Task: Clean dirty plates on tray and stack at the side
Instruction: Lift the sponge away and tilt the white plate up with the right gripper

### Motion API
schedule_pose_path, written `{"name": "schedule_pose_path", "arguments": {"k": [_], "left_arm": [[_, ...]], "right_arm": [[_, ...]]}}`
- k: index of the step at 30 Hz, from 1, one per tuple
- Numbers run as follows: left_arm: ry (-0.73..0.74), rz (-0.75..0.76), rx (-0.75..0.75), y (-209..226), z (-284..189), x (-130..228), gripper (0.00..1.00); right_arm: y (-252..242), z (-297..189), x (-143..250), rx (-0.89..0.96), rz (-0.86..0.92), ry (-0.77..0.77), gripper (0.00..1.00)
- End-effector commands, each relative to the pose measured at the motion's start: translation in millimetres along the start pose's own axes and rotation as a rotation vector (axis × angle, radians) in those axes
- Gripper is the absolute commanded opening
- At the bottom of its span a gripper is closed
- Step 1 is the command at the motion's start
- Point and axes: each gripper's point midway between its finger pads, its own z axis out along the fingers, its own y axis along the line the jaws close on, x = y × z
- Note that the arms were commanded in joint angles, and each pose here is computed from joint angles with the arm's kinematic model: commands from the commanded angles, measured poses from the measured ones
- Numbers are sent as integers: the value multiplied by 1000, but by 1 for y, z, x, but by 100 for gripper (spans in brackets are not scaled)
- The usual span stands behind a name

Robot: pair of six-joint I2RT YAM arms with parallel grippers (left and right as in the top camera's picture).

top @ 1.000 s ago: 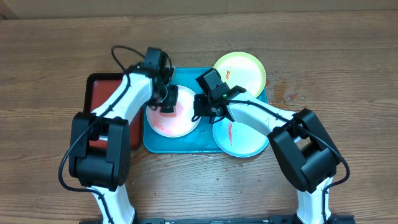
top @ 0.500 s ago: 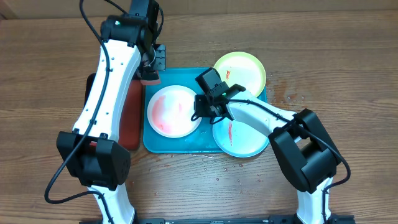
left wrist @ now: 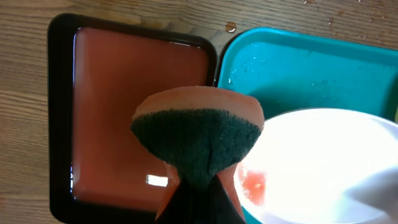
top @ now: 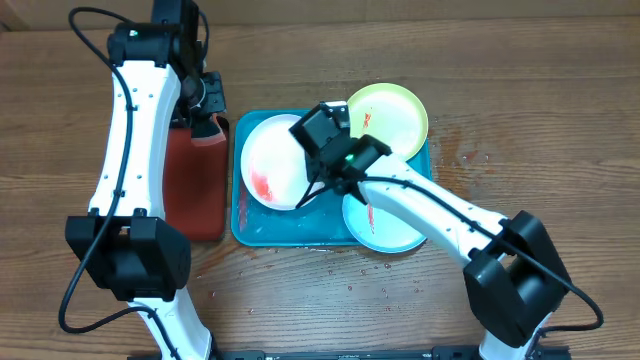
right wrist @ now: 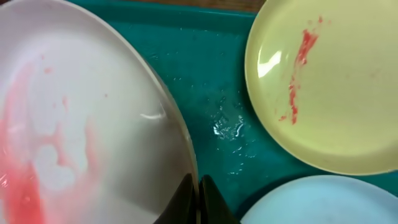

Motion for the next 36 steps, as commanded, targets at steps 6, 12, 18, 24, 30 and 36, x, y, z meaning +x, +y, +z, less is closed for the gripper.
{"name": "schedule_pose_path", "arguments": {"k": [6,12,18,24,30,36], "left_arm": [[-23,-20,35,-5,-8,-4,4],[-13,-16,30,-4,-5,-2,4],[-18,-17,34,-5,-3,-4,4],[-16,-17,34,-5,-3,-3,4],[-17,-17,34,-5,-3,-3,4],[-16,-17,34,-5,-3,-3,4]], "right_arm": [[-10,-59,-49,229,-52,-247,4],[-15,-79,-65,295,-53,-315,4],[-21,-98,-75,362,-72,-359,4],[-28,-115,-83,474,-124,-436,4],[-27,-133,-86,557,-142,-516,4],[-20,-160,-86,656,-187,-617,4]]}}
